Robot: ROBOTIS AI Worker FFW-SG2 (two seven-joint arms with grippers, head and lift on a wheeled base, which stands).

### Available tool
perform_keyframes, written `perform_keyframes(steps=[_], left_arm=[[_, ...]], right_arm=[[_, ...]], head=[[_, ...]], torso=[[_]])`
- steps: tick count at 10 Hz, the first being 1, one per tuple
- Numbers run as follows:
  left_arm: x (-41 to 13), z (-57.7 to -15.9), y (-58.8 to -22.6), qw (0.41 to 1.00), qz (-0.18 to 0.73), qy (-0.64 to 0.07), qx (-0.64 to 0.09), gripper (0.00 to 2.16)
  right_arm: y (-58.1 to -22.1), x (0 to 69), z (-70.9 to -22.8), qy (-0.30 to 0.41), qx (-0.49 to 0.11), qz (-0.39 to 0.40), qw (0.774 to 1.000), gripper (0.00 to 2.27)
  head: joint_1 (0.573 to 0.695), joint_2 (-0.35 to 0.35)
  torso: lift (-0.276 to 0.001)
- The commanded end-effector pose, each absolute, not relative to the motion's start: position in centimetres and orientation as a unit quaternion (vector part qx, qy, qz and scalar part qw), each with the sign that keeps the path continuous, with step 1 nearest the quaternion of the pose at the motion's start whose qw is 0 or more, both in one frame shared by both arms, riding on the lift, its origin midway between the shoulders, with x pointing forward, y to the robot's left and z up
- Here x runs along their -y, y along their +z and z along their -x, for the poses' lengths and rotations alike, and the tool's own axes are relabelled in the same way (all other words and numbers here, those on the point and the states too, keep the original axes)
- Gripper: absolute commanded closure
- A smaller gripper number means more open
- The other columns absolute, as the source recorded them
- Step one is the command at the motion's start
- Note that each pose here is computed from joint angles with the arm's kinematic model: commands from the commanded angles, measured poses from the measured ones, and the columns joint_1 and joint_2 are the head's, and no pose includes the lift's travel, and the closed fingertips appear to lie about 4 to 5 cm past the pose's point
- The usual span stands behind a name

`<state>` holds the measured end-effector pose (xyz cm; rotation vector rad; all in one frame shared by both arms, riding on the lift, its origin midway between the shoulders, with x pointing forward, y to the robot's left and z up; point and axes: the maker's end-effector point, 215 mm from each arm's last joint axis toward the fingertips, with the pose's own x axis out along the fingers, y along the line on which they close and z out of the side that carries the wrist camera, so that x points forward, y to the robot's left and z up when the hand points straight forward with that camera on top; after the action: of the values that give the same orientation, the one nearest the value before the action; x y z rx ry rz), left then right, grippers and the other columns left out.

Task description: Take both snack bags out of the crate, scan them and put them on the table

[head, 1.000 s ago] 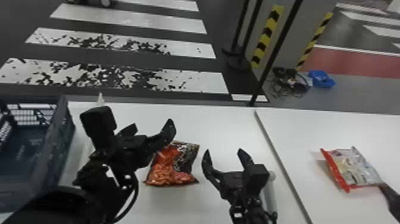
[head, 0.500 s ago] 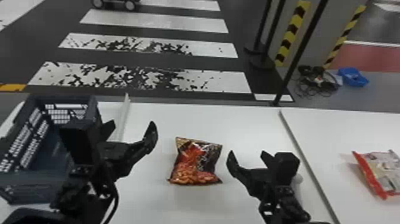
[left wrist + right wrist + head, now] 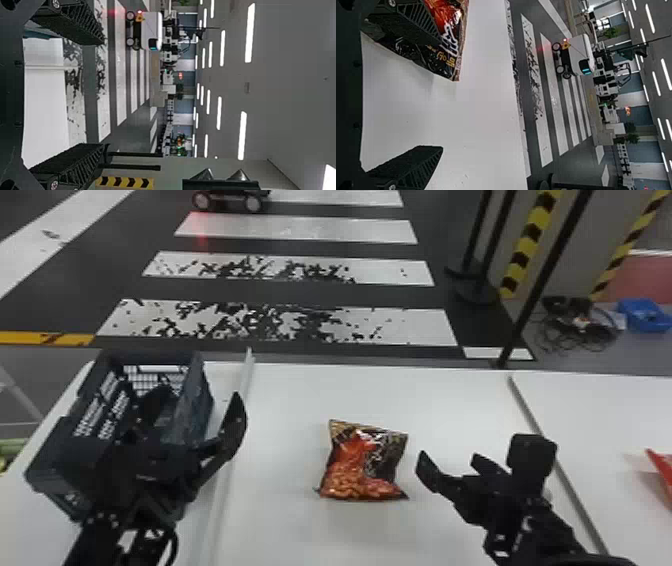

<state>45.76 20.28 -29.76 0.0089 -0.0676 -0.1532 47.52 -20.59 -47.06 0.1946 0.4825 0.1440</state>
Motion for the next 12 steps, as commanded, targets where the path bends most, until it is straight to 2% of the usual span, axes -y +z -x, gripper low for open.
perform_keyframes(steps=[1,4,6,12], left_arm=[[-20.9,-44.5,-28.0,0.993,-0.026,-0.074,0.091,0.08],[-22.4,-41.8,-27.8,0.989,-0.032,-0.067,0.125,0.08],[-22.7,-41.0,-29.1,0.991,-0.025,-0.064,0.111,0.08],[-23.1,-39.4,-29.8,0.992,-0.017,-0.060,0.113,0.08]], right_arm=[[-48.1,19.8,-46.8,0.078,-0.260,-0.111,0.956,0.05],[-49.2,18.0,-44.3,0.107,-0.324,-0.163,0.926,0.14],[-48.8,17.4,-42.8,0.118,-0.355,-0.181,0.909,0.14],[-47.0,15.2,-40.6,0.165,-0.391,-0.262,0.867,0.18]], head=[[0.695,-0.012],[0.695,0.031],[0.695,0.058],[0.695,0.094]], torso=[[-0.091],[-0.091],[-0.091],[-0.091]])
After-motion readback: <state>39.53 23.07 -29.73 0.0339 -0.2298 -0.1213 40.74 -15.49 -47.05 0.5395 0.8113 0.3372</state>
